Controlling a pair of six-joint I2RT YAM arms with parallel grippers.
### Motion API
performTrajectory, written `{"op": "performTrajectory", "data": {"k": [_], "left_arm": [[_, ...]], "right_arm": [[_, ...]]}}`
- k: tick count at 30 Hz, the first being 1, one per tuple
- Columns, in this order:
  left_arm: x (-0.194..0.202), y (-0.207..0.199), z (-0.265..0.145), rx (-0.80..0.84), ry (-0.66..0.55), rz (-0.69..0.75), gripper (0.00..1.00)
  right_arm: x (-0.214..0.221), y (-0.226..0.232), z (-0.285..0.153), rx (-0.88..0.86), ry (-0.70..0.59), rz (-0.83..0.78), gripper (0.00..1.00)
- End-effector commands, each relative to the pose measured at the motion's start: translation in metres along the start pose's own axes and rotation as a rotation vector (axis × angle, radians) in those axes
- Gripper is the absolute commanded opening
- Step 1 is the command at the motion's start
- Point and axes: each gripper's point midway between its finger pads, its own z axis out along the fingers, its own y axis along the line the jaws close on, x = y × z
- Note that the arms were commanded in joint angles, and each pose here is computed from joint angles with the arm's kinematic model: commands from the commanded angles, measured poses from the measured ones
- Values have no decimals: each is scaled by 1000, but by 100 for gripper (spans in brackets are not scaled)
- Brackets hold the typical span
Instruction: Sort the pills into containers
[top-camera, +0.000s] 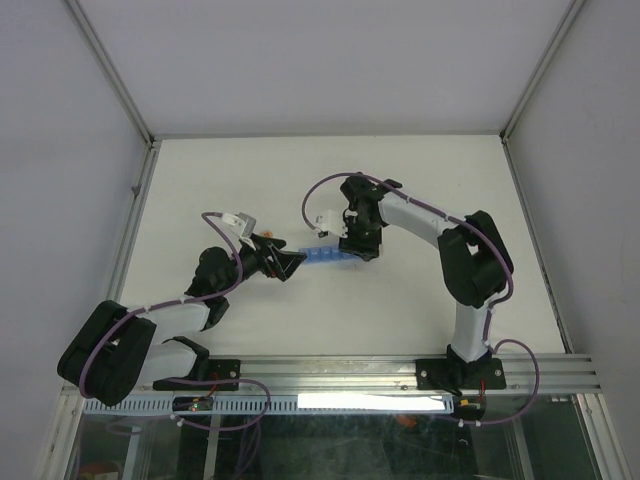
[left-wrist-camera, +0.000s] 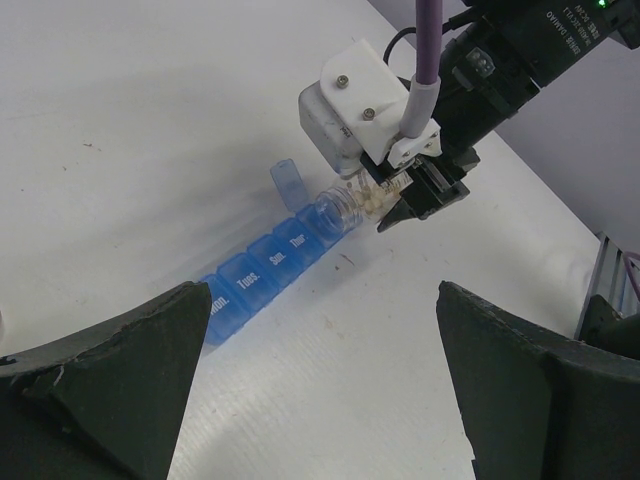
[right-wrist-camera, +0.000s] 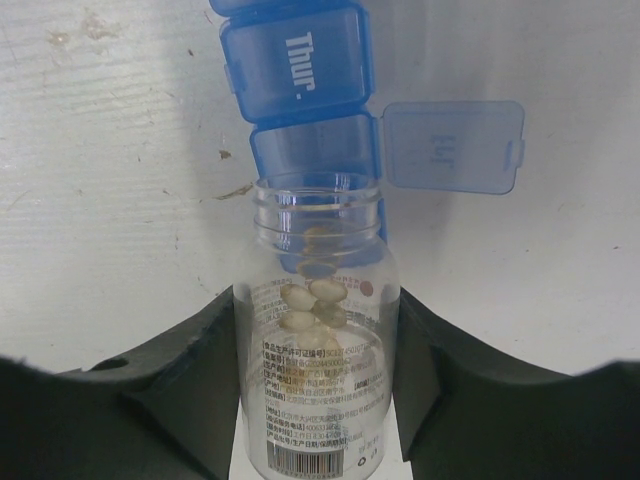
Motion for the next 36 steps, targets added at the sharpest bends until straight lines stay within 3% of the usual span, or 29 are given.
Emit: {"op": "performTrajectory", "data": {"k": [1, 36], "left_arm": [[-15, -8, 0, 30, -60, 20, 99], [-15, -8, -1, 29, -63, 21, 99]], "right_arm": [[-6, -12, -10, 41, 24, -17, 1], [-5, -8, -14, 42, 167, -55, 0]]}}
